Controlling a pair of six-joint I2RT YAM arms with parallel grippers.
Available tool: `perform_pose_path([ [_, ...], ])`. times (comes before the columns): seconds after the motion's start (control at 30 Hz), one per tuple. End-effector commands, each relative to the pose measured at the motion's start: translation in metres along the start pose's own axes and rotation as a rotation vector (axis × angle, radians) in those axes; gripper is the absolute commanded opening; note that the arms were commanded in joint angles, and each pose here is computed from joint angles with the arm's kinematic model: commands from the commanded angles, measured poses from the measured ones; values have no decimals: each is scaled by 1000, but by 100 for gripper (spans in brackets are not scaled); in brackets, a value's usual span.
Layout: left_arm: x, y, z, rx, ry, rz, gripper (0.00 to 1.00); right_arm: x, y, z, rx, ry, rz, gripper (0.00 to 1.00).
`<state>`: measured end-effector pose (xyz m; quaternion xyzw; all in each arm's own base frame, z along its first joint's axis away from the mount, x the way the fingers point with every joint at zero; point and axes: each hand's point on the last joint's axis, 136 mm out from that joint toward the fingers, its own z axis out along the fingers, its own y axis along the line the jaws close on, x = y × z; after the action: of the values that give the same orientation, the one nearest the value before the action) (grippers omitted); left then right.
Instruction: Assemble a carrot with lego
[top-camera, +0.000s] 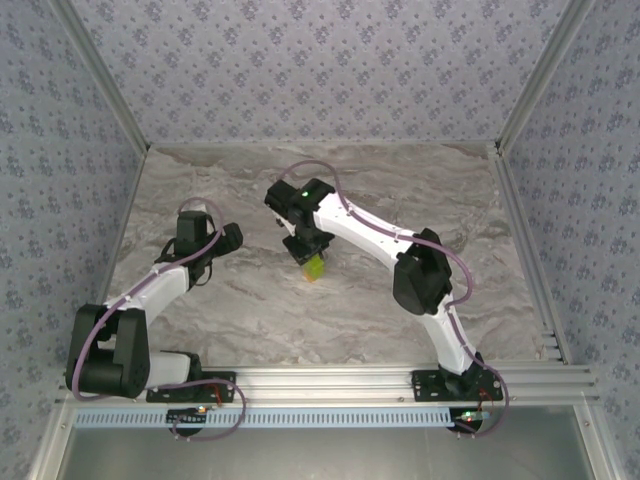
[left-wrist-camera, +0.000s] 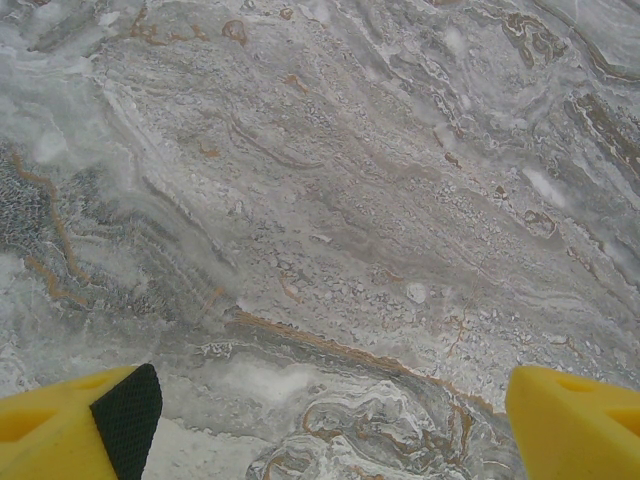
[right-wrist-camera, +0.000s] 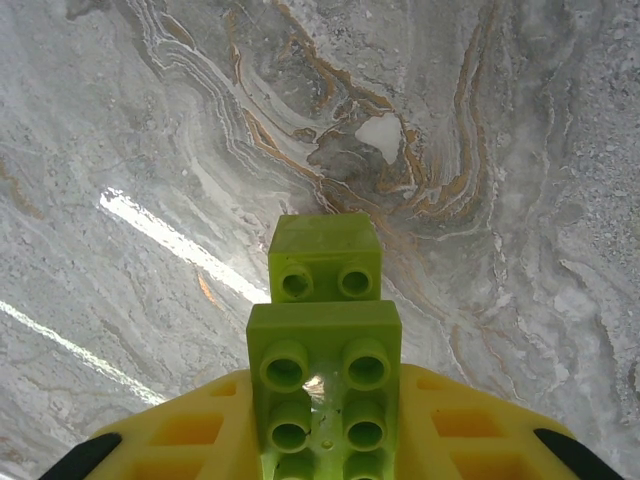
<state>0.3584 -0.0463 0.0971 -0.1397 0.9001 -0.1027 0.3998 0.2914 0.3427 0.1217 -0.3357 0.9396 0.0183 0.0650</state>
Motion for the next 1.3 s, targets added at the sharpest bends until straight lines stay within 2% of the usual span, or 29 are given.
perform_pose_path([
  [0.0, -6, -5, -1, 25, -16, 9, 91, -1, 1, -22, -33, -21, -27, 32],
  [0.4, -5, -5, 0, 26, -11, 8, 91, -11, -8, -70, -1, -124, -40, 32],
  [0.53, -5, -5, -1, 26, -12, 8, 91, 0, -11, -91, 76, -134, -73, 32],
  [0.77, -5, -5, 0, 26, -11, 8, 91, 23, -10, -136, 89, -198, -55, 33],
  [0.97, -5, -6, -1, 30, -10, 7, 91, 28, 0, -121, 75, -202, -66, 33],
  [1.1, -4, -6, 1, 31, -5, 7, 91, 14, 10, -97, 43, -233, -92, 32],
  [1.27, -5, -5, -2, 26, -11, 6, 91, 3, 9, -71, 57, -217, -119, 31],
])
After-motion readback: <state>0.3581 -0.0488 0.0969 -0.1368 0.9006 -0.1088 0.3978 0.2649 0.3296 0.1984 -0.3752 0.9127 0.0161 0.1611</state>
